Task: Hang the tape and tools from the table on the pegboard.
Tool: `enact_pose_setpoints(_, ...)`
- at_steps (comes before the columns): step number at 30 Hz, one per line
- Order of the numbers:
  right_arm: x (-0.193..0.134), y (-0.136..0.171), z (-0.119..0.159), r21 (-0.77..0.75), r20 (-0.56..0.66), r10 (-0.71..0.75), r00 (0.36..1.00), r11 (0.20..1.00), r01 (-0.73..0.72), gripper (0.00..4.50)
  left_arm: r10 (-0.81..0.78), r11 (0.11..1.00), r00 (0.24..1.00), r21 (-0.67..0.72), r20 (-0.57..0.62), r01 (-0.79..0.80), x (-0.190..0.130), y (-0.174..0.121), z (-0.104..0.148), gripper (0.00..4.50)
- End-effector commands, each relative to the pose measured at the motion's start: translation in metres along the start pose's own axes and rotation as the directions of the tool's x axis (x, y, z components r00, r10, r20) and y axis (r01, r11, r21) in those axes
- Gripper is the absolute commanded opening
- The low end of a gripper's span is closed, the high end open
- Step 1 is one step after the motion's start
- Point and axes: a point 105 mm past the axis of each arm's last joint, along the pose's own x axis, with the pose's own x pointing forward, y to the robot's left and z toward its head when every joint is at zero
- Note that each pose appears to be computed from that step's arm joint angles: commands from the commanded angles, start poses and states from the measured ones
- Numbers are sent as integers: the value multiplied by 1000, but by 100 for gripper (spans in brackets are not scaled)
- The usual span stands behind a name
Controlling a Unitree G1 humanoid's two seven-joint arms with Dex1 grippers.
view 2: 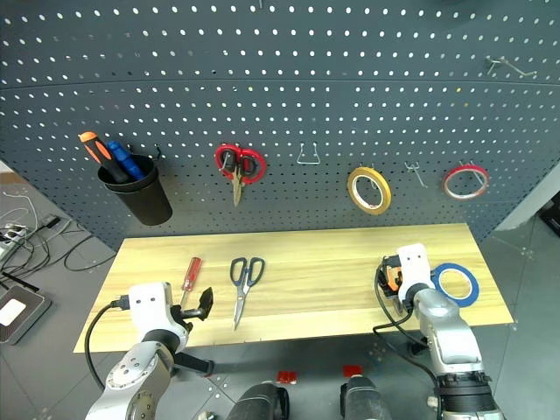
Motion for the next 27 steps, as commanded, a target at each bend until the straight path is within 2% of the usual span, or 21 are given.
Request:
enact_pose_setpoints(1,0,-1,10,-23,39,4,999,1000,-4,447,13,1000,998,19,59,-14,-5,3,14,450)
enact_pose_setpoints(27,-15,-17,-2,-18,-5,-77,997,997,77,447,-67,998,995,26,76,65,8,-10,22,450)
